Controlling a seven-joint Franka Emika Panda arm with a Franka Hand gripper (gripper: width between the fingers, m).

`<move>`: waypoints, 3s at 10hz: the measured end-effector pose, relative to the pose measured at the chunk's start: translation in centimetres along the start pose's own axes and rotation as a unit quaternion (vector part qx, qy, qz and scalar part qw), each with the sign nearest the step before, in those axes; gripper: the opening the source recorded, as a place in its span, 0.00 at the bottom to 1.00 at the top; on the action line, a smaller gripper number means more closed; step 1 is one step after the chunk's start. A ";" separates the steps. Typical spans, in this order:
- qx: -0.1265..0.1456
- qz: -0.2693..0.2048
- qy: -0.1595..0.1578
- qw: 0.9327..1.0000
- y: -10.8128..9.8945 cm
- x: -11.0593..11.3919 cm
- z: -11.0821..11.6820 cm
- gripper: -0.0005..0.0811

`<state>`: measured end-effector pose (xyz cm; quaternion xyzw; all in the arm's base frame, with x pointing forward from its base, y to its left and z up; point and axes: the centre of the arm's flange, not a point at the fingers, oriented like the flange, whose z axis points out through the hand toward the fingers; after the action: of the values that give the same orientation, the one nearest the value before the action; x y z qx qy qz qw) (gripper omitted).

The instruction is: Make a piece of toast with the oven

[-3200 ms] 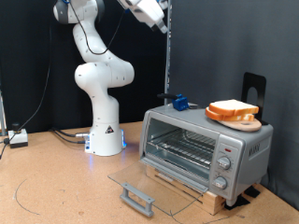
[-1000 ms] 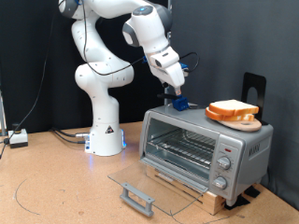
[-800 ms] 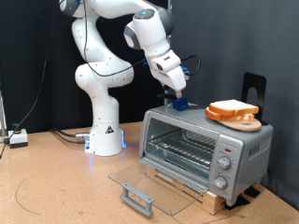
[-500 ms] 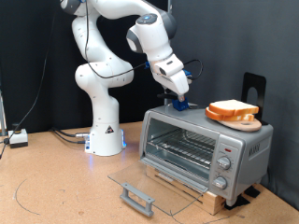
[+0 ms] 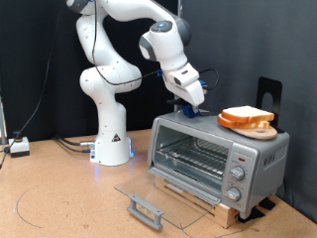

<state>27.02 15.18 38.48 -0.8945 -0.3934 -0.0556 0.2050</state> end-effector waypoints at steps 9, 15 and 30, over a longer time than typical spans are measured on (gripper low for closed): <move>-0.022 -0.018 0.001 1.000 -0.8 0.5 0.6 0.85; -0.035 -0.015 -0.005 0.999 0.0 0.2 0.3 0.60; -0.048 0.002 -0.029 0.998 -0.3 0.2 1.2 0.99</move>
<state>26.89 15.95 37.55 -0.9054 -0.3942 -0.0477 0.1503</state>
